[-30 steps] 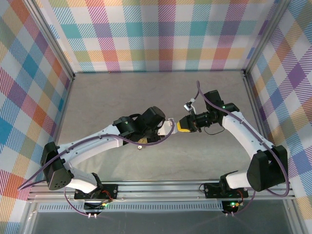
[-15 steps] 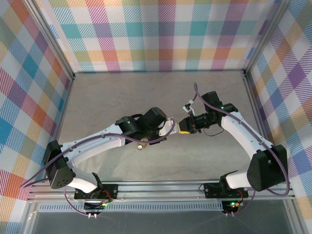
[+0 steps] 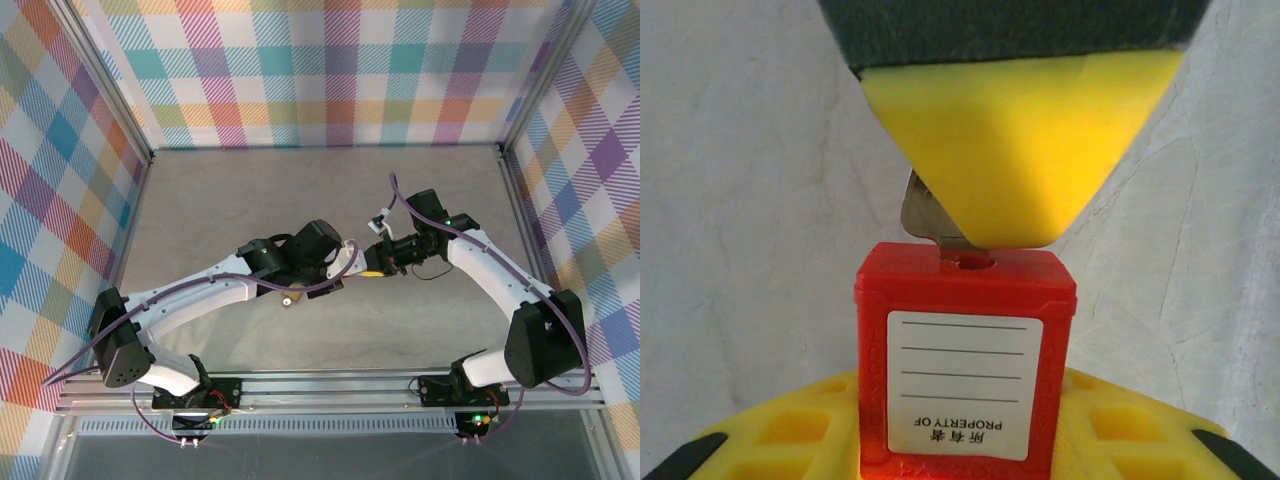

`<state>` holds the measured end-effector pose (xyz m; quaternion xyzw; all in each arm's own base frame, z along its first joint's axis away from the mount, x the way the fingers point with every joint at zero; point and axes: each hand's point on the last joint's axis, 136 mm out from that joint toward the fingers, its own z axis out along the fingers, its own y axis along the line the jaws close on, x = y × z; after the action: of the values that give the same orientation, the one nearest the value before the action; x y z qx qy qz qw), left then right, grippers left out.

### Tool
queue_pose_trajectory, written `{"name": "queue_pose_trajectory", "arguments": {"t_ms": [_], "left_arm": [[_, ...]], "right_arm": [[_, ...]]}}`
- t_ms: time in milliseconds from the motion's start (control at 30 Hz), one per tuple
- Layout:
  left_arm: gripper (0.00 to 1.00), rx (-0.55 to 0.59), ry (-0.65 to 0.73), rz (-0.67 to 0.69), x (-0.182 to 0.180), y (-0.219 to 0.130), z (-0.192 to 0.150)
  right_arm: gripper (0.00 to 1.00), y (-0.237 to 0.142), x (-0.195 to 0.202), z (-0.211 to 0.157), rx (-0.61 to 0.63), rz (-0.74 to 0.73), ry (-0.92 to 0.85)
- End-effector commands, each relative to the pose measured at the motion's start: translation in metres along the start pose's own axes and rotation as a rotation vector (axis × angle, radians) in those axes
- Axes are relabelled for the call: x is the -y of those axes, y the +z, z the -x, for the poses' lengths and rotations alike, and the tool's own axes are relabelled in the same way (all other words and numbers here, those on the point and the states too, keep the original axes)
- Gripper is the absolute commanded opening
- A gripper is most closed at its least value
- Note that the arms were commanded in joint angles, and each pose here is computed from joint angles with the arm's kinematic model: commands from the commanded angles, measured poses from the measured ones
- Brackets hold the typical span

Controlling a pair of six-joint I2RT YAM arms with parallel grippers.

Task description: Unlock with the key

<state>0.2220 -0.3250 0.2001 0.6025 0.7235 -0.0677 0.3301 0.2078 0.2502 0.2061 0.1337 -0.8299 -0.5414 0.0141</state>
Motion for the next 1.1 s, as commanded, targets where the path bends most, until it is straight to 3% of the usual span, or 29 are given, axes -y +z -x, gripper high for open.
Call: {"name": "queue_pose_trajectory", "arguments": {"t_ms": [0, 133, 400, 800, 1067], "left_arm": [[0.00, 0.417, 0.016, -0.018, 0.000, -0.030, 0.103], [0.00, 0.362, 0.040, 0.023, -0.001, -0.016, 0.092], [0.00, 0.195, 0.047, 0.045, 0.009, 0.018, 0.036], [0.00, 0.088, -0.109, -0.045, 0.008, 0.011, -0.003], [0.00, 0.087, -0.169, -0.027, -0.003, -0.008, -0.022]], "right_arm": [[0.00, 0.018, -0.006, -0.004, -0.056, 0.056, -0.003], [0.00, 0.018, -0.009, 0.002, -0.045, 0.080, 0.077], [0.00, 0.009, -0.015, 0.021, -0.030, 0.145, 0.295], [0.46, -0.020, 0.014, 0.025, 0.063, -0.095, 0.203], [0.62, -0.051, 0.022, 0.032, 0.144, -0.174, 0.111]]}}
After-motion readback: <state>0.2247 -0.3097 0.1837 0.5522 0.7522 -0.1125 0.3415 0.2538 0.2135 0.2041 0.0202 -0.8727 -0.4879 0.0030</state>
